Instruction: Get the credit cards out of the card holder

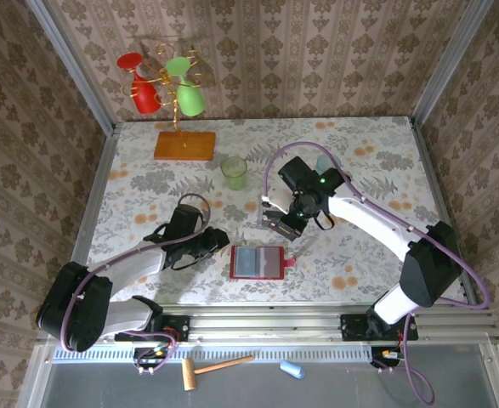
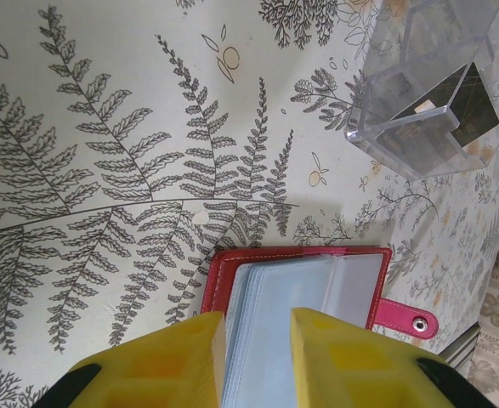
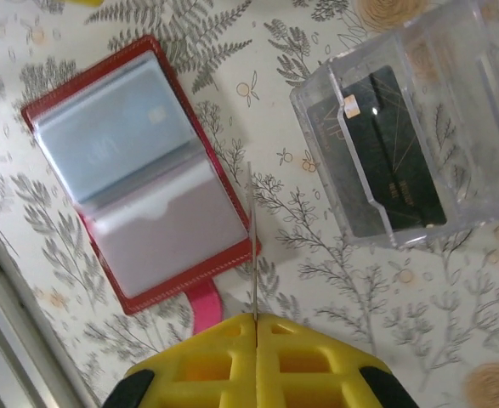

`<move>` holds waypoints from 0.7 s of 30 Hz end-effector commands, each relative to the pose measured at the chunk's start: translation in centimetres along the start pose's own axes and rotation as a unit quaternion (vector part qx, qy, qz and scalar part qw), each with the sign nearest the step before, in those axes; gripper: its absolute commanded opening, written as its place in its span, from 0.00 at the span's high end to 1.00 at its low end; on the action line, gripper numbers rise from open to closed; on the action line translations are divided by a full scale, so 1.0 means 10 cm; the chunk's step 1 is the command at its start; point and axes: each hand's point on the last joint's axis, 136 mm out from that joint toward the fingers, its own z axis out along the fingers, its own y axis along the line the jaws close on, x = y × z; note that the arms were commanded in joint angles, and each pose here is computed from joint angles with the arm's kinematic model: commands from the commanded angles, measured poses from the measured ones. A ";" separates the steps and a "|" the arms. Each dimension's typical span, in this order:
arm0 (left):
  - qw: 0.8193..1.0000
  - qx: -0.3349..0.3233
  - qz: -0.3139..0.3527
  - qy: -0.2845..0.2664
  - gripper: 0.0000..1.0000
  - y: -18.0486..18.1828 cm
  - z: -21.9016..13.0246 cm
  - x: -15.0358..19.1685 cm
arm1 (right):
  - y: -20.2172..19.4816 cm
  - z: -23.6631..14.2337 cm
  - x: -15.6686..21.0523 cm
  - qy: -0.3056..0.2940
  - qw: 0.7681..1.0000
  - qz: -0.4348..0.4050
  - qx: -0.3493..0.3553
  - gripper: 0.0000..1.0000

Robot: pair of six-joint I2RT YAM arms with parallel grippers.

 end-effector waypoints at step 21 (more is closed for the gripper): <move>1.000 0.009 0.013 -0.017 0.69 -0.17 -0.08 -0.16 | -0.61 0.18 -0.31 0.103 0.981 -0.158 -0.052 1.00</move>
